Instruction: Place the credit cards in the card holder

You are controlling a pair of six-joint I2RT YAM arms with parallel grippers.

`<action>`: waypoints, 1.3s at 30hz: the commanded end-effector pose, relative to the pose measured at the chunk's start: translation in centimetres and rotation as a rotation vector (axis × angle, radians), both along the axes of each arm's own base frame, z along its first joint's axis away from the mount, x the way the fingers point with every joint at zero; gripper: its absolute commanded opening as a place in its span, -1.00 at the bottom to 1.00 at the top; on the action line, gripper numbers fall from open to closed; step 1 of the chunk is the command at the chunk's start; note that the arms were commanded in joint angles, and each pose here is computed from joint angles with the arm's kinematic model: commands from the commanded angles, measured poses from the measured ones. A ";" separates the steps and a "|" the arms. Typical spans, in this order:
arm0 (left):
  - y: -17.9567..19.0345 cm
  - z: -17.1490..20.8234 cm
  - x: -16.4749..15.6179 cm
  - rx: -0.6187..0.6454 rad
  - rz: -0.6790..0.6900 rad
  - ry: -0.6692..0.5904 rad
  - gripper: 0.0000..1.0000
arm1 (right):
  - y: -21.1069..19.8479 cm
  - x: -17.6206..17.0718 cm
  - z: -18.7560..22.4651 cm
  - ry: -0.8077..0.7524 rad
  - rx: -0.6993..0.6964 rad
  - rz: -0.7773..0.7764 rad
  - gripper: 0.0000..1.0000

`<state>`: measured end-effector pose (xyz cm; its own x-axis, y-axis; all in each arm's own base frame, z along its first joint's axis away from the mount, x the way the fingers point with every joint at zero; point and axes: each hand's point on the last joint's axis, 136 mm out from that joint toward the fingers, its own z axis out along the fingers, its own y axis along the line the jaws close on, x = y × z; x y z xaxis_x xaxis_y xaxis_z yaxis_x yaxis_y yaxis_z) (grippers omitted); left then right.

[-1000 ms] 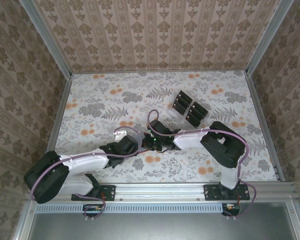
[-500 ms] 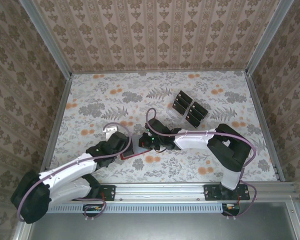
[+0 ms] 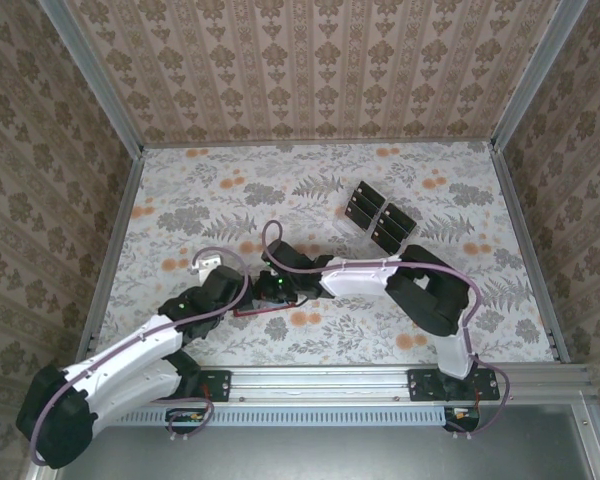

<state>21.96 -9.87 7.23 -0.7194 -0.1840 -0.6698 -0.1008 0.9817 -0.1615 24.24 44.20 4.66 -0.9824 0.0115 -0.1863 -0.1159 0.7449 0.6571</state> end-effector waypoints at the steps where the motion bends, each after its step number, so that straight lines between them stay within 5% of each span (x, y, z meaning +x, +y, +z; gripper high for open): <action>1: -0.7 1.1 0.2 -0.070 0.003 -0.031 1.00 | 1.7 -1.7 -0.9 0.044 0.004 0.071 -0.51; 12: 1.0 2.2 -0.3 -0.075 0.054 -0.061 1.00 | 1.6 -1.8 3.2 -0.027 0.058 0.114 -0.06; 20: 1.3 2.2 -0.3 -0.073 0.063 -0.053 1.00 | 1.2 -1.7 7.1 -0.093 0.130 0.136 0.07; 29: 1.8 2.6 -0.1 -0.068 0.080 -0.049 1.00 | 0.7 -0.4 6.9 -0.076 0.150 0.112 0.04; 39: 1.8 1.8 0.2 -0.052 0.075 -0.024 0.99 | -1.3 2.0 4.7 -0.116 -0.056 0.114 -0.19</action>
<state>22.18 -8.15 8.99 -0.6724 -0.2983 -0.6774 -0.1847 0.9538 -0.2368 25.60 42.80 9.41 -0.9603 -0.0772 -0.2680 -0.2365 0.7347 0.6359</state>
